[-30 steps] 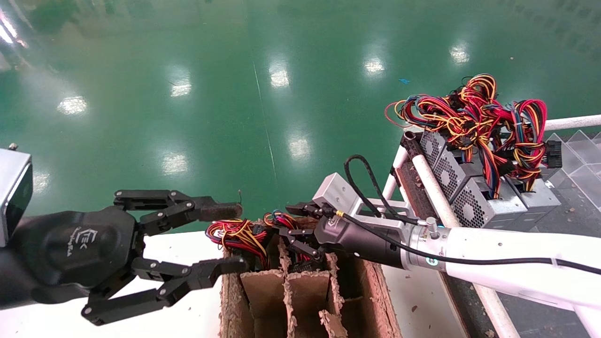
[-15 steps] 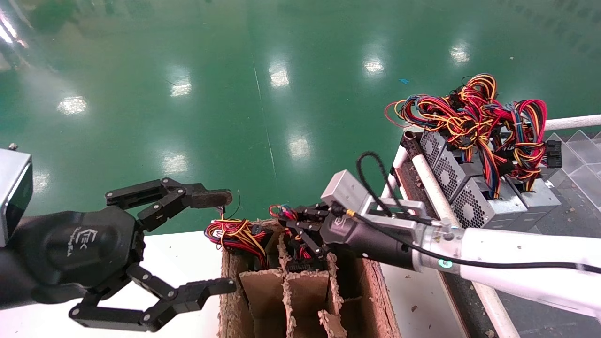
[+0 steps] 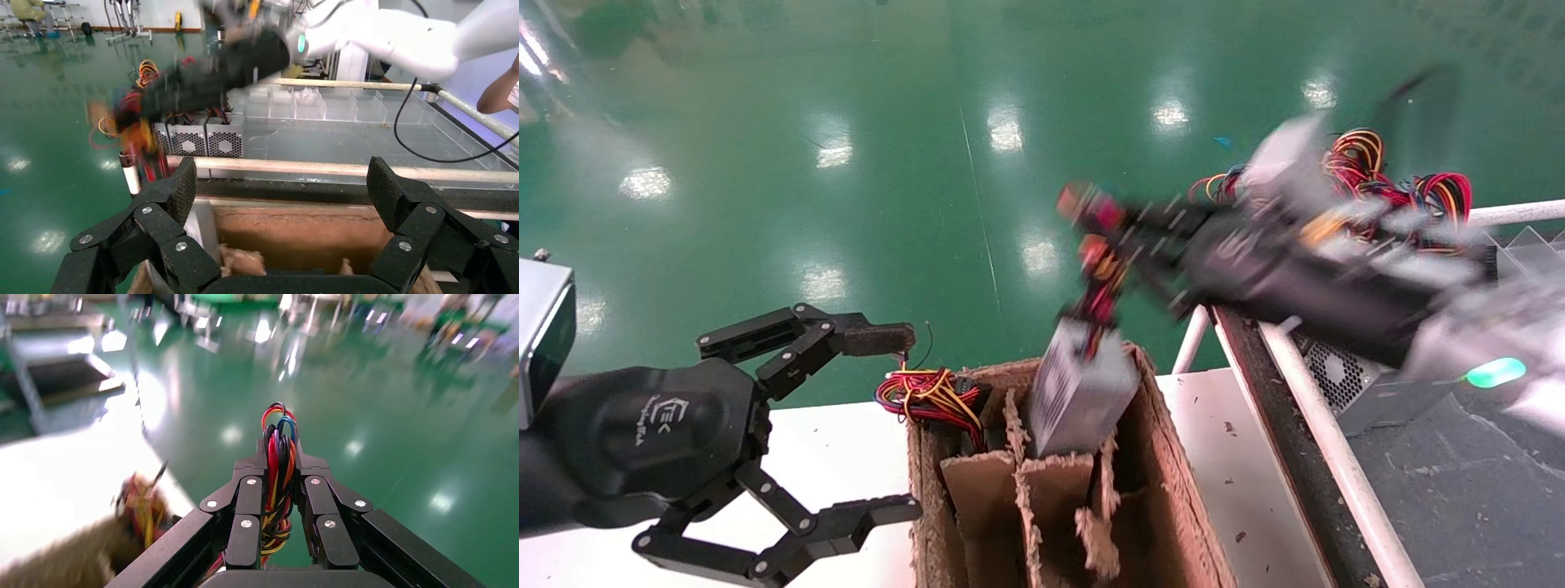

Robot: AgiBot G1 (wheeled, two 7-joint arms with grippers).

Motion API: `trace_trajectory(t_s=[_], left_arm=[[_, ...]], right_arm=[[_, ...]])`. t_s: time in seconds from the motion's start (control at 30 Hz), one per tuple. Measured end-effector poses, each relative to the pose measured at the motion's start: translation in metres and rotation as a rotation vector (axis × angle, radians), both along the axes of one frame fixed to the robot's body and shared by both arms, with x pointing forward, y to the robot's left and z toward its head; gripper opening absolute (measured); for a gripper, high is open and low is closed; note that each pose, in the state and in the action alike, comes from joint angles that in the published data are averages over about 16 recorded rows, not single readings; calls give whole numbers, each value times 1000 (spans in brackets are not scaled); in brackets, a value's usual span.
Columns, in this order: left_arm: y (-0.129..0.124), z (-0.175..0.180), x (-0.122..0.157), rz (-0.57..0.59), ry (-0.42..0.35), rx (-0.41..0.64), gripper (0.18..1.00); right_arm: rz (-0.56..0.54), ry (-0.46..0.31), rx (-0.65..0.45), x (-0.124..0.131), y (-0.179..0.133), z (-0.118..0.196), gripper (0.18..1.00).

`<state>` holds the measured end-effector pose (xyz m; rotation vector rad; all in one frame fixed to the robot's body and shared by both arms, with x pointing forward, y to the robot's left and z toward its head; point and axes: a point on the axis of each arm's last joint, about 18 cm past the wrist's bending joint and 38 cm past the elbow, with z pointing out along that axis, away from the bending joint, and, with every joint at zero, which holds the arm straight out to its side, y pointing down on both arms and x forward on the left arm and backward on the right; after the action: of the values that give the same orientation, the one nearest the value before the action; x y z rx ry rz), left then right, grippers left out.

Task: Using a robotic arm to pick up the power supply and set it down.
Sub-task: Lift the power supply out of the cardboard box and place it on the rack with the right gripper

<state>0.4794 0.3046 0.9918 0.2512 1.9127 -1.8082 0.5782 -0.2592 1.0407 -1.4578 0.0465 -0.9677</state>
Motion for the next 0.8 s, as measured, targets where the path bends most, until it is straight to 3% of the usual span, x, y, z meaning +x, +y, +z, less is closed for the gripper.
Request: trace_trajectory(t_s=[0.23, 0.47, 0.63, 0.8], left_arm=[[0, 0, 0, 0, 0, 0, 998], [0, 0, 0, 0, 0, 0, 1001], [0, 0, 0, 0, 0, 0, 1001], [0, 0, 0, 0, 0, 0, 1001]], right_arm=[[-39, -150, 145, -40, -59, 74, 258], [-183, -307, 246, -78, -124, 139, 257], [-347, -385, 257, -96, -171, 166, 255], [-527, -394, 229, -105, -221, 169, 254]])
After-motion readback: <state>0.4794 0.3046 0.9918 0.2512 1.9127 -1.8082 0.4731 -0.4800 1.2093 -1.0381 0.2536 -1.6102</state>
